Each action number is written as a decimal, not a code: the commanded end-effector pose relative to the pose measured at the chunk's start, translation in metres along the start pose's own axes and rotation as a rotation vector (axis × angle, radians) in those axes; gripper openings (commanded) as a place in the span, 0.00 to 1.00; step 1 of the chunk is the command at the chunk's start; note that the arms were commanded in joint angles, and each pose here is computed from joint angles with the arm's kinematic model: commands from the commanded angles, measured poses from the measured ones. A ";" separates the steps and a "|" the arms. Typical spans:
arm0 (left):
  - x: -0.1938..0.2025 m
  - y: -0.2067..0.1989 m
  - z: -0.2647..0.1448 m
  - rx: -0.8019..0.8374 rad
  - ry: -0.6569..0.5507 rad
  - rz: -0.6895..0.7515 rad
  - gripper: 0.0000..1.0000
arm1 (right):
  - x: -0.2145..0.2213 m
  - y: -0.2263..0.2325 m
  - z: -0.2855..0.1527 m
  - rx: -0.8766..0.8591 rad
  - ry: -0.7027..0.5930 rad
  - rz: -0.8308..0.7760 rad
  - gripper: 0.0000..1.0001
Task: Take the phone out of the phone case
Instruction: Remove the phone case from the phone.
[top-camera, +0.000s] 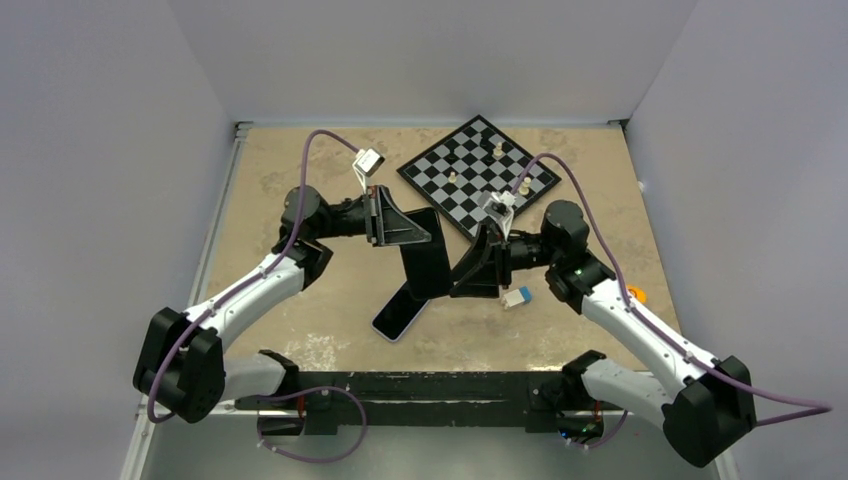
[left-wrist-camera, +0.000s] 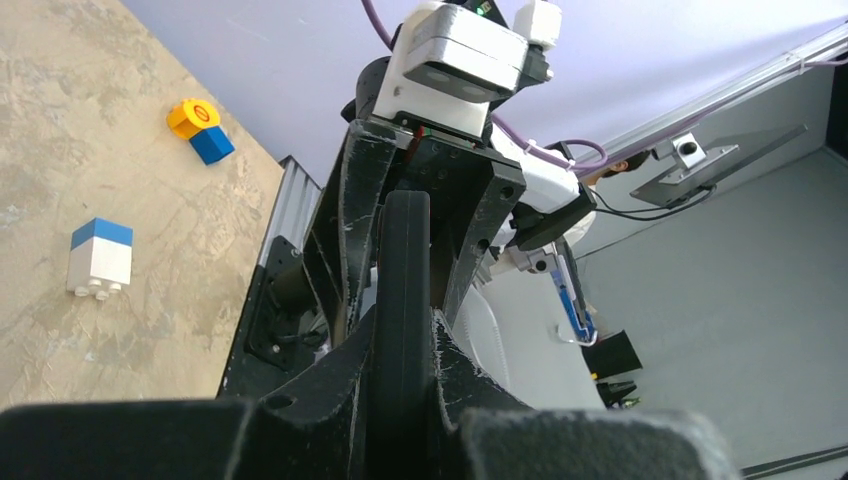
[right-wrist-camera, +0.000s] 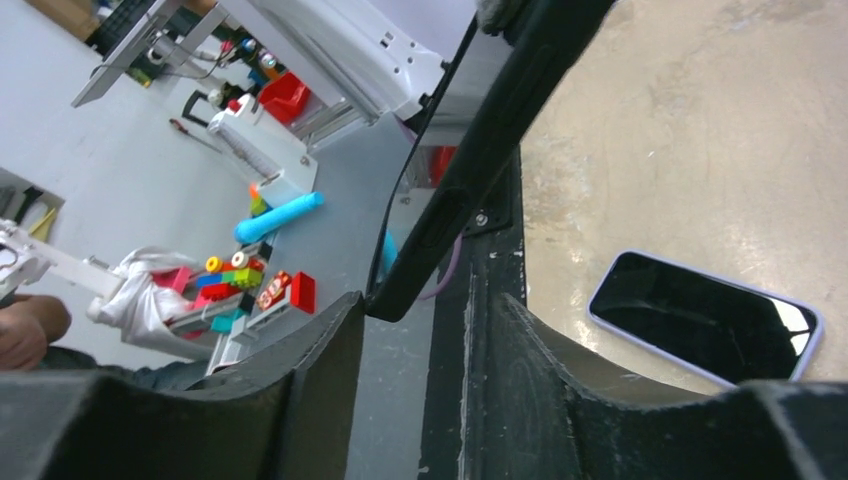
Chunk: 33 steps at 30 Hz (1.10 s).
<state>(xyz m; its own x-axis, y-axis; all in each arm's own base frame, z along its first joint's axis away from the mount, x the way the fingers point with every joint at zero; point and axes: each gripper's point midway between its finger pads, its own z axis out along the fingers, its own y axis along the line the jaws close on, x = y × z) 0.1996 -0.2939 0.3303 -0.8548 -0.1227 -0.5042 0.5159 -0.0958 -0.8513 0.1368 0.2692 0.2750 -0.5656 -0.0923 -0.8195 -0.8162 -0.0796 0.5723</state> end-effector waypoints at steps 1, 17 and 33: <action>-0.018 -0.033 0.002 0.050 -0.051 0.084 0.00 | -0.001 0.002 0.006 -0.031 0.004 -0.027 0.48; -0.010 -0.059 0.001 0.189 0.011 -0.068 0.00 | -0.005 0.015 0.033 -0.134 -0.044 -0.388 0.00; -0.021 -0.057 0.009 0.242 0.004 -0.179 0.00 | -0.085 -0.023 0.054 0.050 -0.035 -0.751 0.00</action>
<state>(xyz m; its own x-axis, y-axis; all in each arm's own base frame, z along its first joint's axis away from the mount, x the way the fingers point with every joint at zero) 0.1950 -0.2868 0.3659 -0.8647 -0.1178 -0.4883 0.5007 -0.2797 -0.8192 0.1230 0.3148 0.2962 -0.1843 -0.0884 -0.9789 -0.9194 -0.3367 0.2035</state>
